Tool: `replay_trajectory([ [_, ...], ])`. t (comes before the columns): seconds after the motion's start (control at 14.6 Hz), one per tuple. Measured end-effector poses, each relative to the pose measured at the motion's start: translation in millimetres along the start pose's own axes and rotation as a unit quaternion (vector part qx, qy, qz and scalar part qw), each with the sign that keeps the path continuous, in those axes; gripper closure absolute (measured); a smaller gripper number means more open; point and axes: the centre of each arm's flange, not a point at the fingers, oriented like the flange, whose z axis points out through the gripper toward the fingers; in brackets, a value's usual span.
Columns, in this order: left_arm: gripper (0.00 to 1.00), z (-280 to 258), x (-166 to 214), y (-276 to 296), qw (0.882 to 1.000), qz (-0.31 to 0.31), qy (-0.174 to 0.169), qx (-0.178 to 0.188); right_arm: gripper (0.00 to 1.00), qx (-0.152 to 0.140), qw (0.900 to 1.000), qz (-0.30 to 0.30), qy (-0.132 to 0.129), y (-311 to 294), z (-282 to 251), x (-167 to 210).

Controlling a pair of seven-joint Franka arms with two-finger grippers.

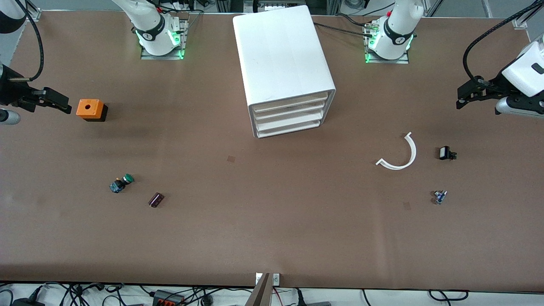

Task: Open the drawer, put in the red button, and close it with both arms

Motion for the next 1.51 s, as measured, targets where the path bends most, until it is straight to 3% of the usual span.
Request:
replay_trajectory([
  [1.51,0.00,0.0,-2.7,-2.5,1.000,-0.003,-0.009,-0.001,0.00,0.001,1.000,0.001,0.010,1.0,3.0,-10.6],
])
